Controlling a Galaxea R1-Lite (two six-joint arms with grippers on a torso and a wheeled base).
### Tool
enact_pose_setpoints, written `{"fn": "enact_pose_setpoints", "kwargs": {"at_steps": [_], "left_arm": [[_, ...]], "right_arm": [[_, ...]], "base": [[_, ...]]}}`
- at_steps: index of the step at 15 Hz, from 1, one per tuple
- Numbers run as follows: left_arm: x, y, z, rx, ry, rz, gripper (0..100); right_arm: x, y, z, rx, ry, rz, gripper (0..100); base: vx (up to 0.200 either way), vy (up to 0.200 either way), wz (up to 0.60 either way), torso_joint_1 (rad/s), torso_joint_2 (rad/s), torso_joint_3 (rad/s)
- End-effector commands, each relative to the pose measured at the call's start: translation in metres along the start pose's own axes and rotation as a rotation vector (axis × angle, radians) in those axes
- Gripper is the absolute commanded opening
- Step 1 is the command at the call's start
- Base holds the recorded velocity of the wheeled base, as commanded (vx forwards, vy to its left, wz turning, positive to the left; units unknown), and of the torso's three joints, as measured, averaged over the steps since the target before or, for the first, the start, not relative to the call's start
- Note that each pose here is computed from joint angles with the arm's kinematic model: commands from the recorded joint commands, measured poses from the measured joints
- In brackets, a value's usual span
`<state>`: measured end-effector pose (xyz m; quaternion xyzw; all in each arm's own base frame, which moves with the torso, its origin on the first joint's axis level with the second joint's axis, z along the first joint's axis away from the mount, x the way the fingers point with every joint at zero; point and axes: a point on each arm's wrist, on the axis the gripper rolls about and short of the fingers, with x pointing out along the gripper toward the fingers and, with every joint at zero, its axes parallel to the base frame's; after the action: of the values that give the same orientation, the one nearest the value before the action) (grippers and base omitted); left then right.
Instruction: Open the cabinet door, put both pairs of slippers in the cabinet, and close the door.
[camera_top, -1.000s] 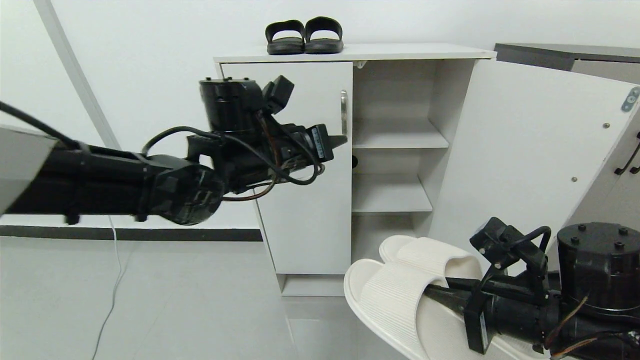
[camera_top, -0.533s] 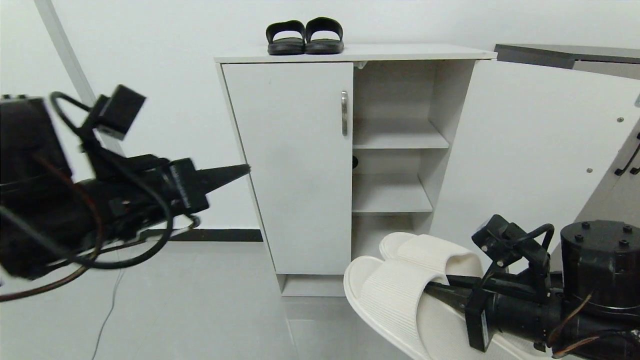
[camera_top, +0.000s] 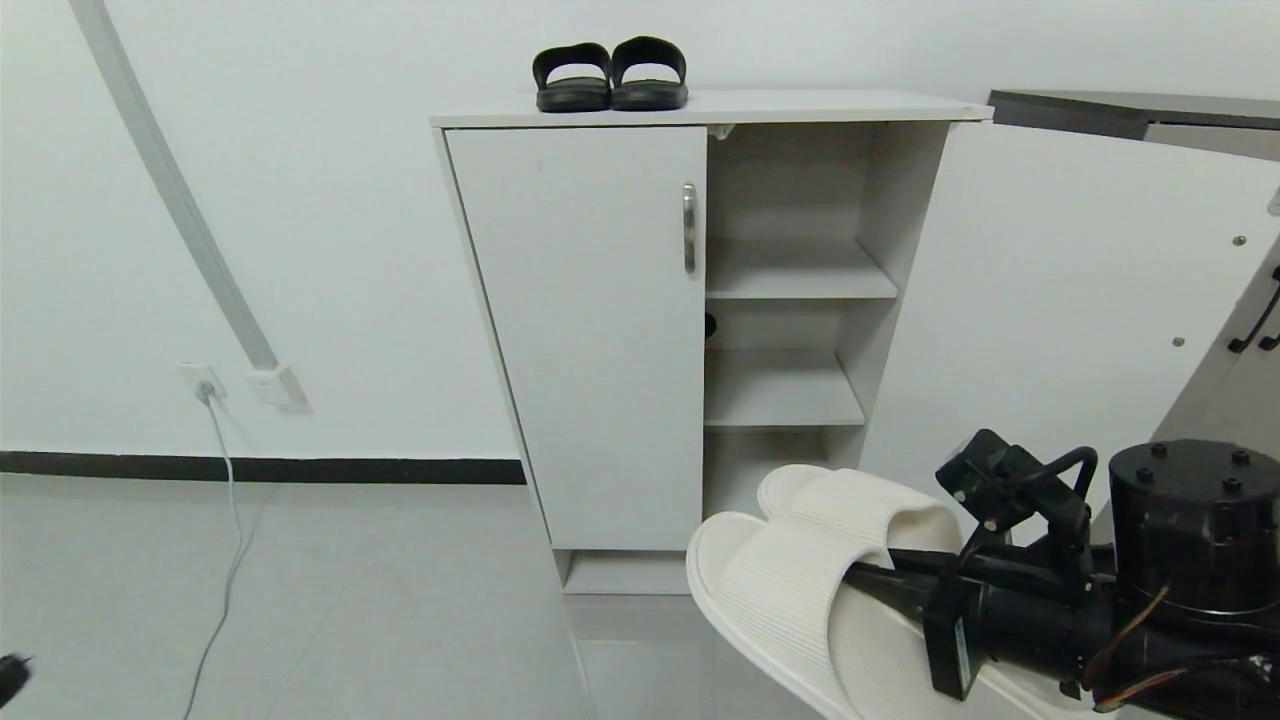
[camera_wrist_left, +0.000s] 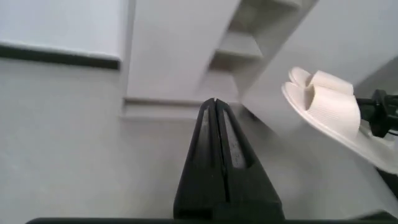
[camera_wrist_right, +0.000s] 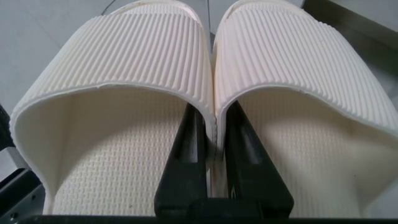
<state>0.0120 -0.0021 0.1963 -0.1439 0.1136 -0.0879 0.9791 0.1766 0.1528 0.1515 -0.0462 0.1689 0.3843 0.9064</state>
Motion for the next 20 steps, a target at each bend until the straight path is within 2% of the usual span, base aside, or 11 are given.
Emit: {"fn": "enact_pose_setpoints", "kwargs": {"at_steps": [1,2,4,6,10,12,13,14,15,19,20], "left_arm": [[-0.028,0.013,-0.038,0.004,-0.125,0.127,0],[-0.029,0.015,-0.049,0.050,-0.141,0.182,0],[-0.023,0.023,-0.074,0.119,-0.119,0.312,0],[-0.021,0.025,-0.088,0.122,-0.158,0.362,0],[-0.020,0.032,-0.110,0.161,-0.217,0.340,0],[-0.016,0.034,-0.114,0.212,-0.253,0.320,0],[-0.012,0.036,-0.119,0.260,-0.241,0.315,0],[-0.012,0.035,-0.119,0.284,-0.233,0.296,0],[-0.011,0.035,-0.120,0.298,-0.221,0.257,0],[-0.011,0.035,-0.121,0.297,-0.223,0.244,0],[-0.011,0.035,-0.120,0.296,-0.225,0.244,0]], "right_arm": [[0.006,-0.001,0.000,0.004,0.010,-0.001,0],[0.010,-0.001,0.000,0.009,0.014,-0.010,0],[0.030,-0.005,-0.001,0.023,0.040,-0.087,0],[0.054,-0.009,0.000,0.087,0.032,-0.182,0],[0.105,-0.020,0.003,0.211,-0.016,-0.390,0],[0.124,-0.023,-0.004,0.215,-0.008,-0.476,0],[0.133,-0.025,-0.006,0.215,-0.013,-0.502,0],[0.143,-0.027,-0.008,0.217,-0.036,-0.536,0],[0.158,-0.029,-0.012,0.217,-0.067,-0.582,0],[0.202,-0.024,-0.026,0.206,-0.092,-0.723,0],[0.223,-0.026,-0.026,0.212,-0.134,-0.806,0]], "base": [[0.000,0.000,0.00,0.000,0.00,0.000],[0.000,0.000,0.00,0.000,0.00,0.000],[0.000,0.000,0.00,0.000,0.00,0.000],[0.000,0.000,0.00,0.000,0.00,0.000],[0.000,0.000,0.00,0.000,0.00,0.000],[0.000,0.000,0.00,0.000,0.00,0.000],[0.000,0.000,0.00,0.000,0.00,0.000],[0.000,0.000,0.00,0.000,0.00,0.000],[0.000,0.000,0.00,0.000,0.00,0.000],[0.000,0.000,0.00,0.000,0.00,0.000],[0.000,0.000,0.00,0.000,0.00,0.000]]}}
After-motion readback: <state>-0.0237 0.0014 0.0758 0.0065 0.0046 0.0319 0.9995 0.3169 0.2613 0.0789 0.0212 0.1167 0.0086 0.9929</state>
